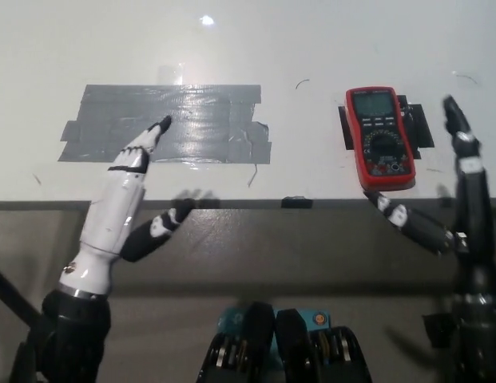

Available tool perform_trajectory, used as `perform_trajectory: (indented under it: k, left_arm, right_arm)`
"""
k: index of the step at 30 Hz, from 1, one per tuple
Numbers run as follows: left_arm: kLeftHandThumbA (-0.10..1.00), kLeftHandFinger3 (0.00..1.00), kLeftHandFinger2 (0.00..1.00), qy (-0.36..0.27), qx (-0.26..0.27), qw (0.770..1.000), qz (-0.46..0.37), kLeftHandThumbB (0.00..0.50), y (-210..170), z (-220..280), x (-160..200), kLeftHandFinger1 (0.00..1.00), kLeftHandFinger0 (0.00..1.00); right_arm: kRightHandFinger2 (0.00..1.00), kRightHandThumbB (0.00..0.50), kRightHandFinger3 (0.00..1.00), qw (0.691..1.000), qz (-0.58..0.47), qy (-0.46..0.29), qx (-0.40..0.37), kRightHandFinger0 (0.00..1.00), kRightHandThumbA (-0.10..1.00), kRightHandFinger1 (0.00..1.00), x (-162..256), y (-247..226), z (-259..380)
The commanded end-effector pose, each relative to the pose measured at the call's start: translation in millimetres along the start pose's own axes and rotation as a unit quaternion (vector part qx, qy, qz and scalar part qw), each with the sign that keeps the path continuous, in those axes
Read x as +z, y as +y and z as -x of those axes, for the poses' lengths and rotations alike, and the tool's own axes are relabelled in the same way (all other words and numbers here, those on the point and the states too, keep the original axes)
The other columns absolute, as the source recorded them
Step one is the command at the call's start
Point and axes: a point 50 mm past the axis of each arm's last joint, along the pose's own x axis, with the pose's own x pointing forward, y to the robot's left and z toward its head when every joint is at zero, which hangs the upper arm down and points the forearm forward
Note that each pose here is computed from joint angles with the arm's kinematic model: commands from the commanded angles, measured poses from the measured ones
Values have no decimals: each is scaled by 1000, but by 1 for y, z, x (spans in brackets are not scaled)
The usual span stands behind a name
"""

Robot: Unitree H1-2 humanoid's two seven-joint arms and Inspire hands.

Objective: The robot first picks the multimeter with right hand and then unfolds the black stand on the back of it using left hand

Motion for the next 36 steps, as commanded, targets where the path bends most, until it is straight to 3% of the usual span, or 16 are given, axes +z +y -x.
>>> perform_trajectory:
  k: [1, 3, 6, 13, 24, 36]
  left_arm:
    - [1000, 1000, 1000, 40, -15, 997, 63, 228, 1, 20, -9, 1000, 1000]
    - [1000, 1000, 1000, 49, -23, 996, 70, 221, -4, 33, -12, 1000, 1000]
    - [1000, 1000, 1000, 76, -40, 993, 79, 228, -9, 52, -13, 1000, 1000]
    - [1000, 1000, 1000, 123, -74, 985, 100, 255, -24, 94, -8, 1000, 1000]
    - [1000, 1000, 1000, 153, -94, 978, 105, 258, -28, 126, -3, 1000, 1000]
    - [1000, 1000, 1000, 167, -101, 975, 110, 243, -30, 136, -4, 1000, 1000]
  right_arm:
    - [1000, 292, 1000, 999, -14, -46, 14, 1000, 934, 1000, 11, -1, 7]
    - [1000, 287, 1000, 999, -11, -28, 28, 1000, 927, 1000, 6, 2, 15]
    - [1000, 318, 1000, 999, -14, -1, 44, 1000, 914, 1000, 0, 5, 33]
    - [1000, 303, 1000, 997, -11, 42, 65, 1000, 846, 1000, -7, 3, 74]
    - [1000, 313, 1000, 995, -9, 65, 80, 1000, 821, 1000, -8, 4, 101]
    - [1000, 286, 1000, 993, -13, 83, 80, 1000, 762, 1000, -12, 6, 112]
